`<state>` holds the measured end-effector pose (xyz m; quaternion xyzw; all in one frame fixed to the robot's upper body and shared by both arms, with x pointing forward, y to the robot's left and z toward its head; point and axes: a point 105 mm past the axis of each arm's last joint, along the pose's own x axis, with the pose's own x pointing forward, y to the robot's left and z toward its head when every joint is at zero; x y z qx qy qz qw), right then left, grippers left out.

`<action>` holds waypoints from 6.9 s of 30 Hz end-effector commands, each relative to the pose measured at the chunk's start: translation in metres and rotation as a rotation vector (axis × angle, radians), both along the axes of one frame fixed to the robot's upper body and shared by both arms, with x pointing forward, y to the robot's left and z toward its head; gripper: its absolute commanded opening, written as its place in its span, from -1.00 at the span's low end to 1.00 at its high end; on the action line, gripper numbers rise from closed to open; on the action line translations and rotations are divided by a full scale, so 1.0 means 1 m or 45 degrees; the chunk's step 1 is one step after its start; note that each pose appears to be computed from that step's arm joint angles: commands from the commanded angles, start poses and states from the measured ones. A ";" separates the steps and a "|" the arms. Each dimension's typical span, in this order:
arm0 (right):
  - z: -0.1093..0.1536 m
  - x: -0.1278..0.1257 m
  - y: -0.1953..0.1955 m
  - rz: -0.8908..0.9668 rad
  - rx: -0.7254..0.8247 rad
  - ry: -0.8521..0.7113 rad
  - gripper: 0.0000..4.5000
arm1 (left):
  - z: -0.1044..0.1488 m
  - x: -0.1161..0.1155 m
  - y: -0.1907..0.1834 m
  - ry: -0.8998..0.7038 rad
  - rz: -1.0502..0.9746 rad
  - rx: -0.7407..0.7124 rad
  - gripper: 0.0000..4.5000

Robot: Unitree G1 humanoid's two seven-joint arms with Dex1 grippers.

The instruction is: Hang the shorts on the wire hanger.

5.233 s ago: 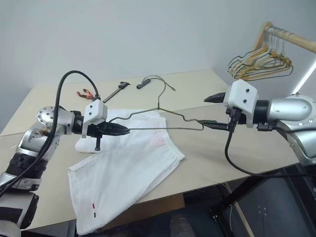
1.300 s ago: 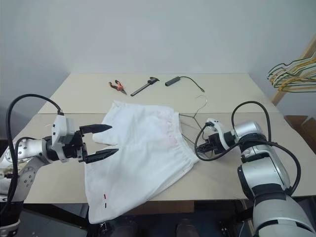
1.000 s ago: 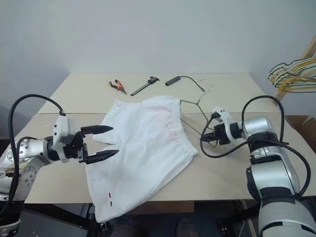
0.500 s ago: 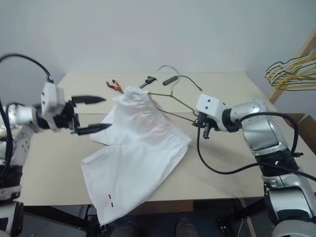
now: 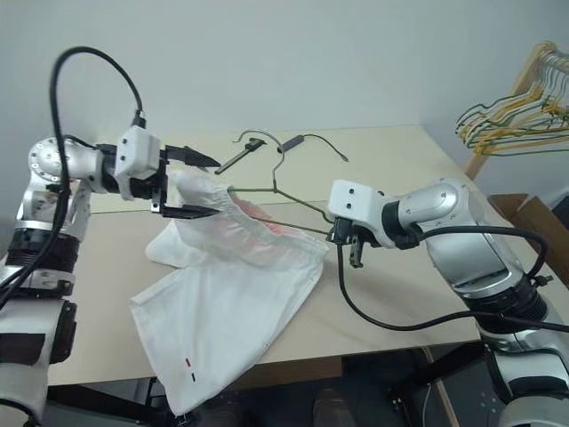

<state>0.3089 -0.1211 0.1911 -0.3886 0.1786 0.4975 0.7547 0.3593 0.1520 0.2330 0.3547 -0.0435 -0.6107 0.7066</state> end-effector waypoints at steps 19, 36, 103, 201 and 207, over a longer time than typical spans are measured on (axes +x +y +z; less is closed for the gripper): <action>0.016 -0.006 0.009 0.066 -0.004 -0.060 -1.00 | -0.019 0.009 -0.007 -0.024 -0.085 0.223 -0.68; 0.028 0.014 -0.050 -0.245 0.083 -0.171 0.25 | -0.021 -0.001 0.011 0.118 0.033 0.007 -1.00; -0.032 0.040 -0.069 -0.716 0.863 0.091 -0.98 | -0.065 -0.017 0.042 0.236 0.246 0.154 -1.00; -0.006 0.041 0.000 0.233 0.028 0.141 -0.31 | -0.058 -0.001 -0.012 0.198 0.090 0.094 -1.00; -0.007 0.027 -0.005 0.238 0.085 0.236 -1.00 | -0.051 -0.002 -0.018 0.191 0.025 0.047 -0.87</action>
